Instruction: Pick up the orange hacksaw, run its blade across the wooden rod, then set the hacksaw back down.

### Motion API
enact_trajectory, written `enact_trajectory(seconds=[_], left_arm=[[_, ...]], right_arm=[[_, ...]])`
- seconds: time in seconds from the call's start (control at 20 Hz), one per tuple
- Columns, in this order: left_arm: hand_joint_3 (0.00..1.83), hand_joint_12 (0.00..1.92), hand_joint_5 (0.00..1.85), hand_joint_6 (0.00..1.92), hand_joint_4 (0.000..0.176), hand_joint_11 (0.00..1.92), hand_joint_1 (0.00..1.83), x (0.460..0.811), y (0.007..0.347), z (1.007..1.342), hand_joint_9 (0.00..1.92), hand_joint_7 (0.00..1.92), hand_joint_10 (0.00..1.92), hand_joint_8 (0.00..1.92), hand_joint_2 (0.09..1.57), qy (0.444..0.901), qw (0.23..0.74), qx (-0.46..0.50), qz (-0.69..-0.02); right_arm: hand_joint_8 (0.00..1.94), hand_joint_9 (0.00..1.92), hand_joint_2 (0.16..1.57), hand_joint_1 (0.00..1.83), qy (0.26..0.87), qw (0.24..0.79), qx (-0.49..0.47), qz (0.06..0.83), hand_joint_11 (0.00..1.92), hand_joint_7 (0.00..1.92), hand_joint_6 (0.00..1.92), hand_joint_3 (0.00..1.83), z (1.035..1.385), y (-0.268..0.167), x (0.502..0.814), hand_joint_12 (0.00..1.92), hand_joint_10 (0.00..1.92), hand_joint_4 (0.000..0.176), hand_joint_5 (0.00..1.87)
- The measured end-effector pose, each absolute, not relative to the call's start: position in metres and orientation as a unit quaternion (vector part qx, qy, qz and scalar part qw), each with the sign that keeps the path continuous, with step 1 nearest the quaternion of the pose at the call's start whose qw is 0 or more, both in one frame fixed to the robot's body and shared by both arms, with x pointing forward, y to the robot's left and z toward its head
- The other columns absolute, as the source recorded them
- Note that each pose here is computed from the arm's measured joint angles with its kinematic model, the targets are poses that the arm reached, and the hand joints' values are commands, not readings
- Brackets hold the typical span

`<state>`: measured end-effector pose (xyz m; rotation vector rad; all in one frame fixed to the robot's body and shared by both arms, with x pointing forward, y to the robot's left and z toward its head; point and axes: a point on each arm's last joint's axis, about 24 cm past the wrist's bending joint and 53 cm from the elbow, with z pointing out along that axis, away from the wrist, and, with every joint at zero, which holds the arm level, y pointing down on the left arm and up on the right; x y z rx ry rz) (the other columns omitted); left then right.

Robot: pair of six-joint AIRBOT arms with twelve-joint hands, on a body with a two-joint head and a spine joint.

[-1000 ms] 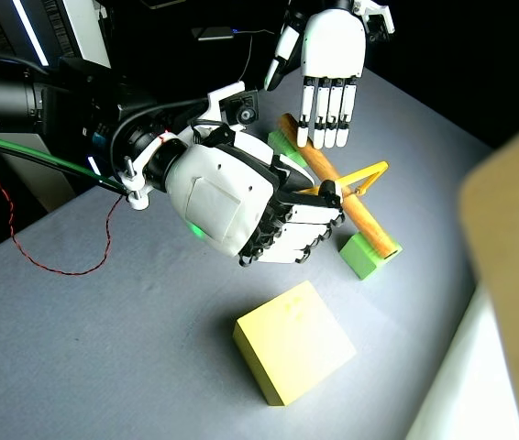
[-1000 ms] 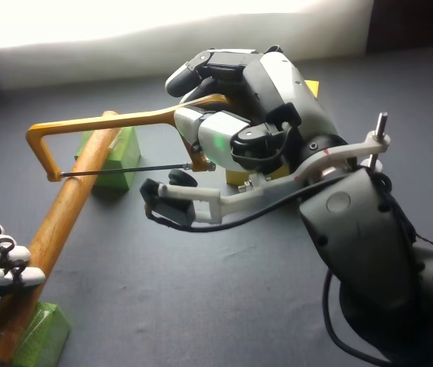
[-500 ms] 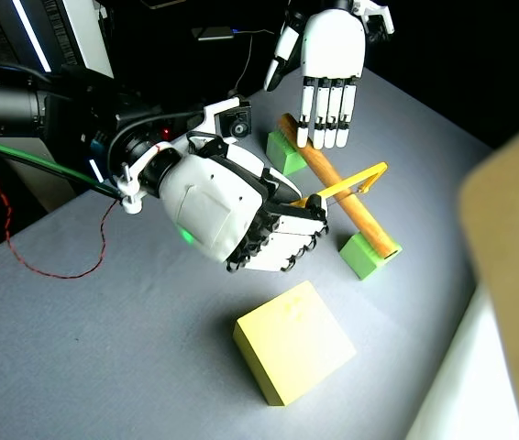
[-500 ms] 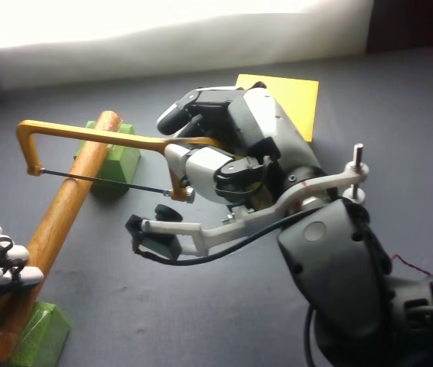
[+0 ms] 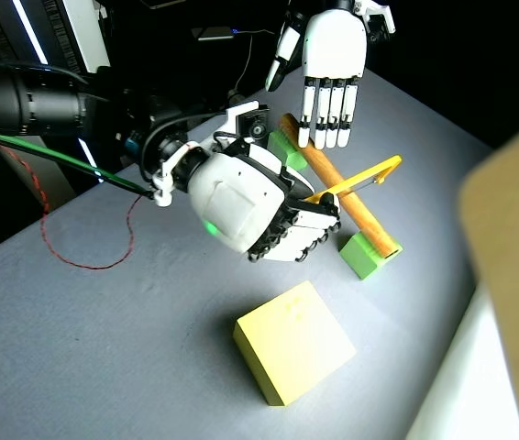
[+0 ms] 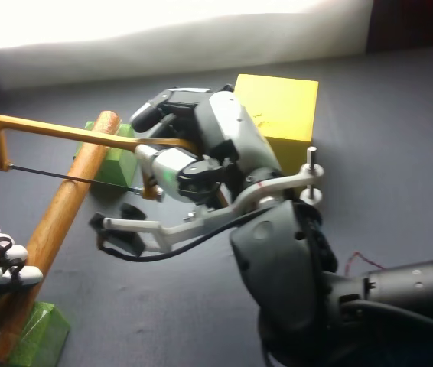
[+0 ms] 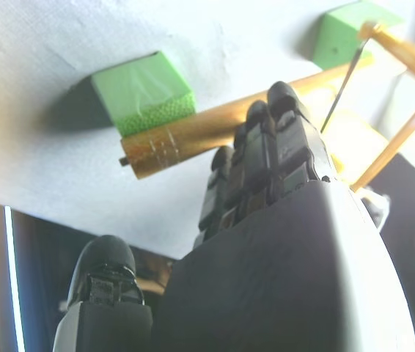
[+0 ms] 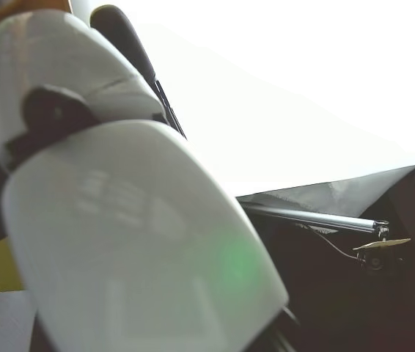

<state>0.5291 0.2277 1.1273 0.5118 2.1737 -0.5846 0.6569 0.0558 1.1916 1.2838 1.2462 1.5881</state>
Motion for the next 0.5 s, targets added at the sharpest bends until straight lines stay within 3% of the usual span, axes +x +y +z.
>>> enact_trajectory(seconds=[0.5], left_arm=[[0.0, 0.25, 0.05, 0.0, 0.0, 0.0, 0.0, 0.528, 0.226, 1.127, 0.06, 0.07, 0.0, 0.0, 1.19, 0.862, 0.404, 0.203, -0.232]], right_arm=[[1.2, 0.84, 1.17, 1.36, 0.479, 0.354, 0.507, 0.623, 0.7, 0.88, 1.09, 0.0, 1.192, 0.082, 0.657, 1.51, 1.4, 0.0, 0.79]])
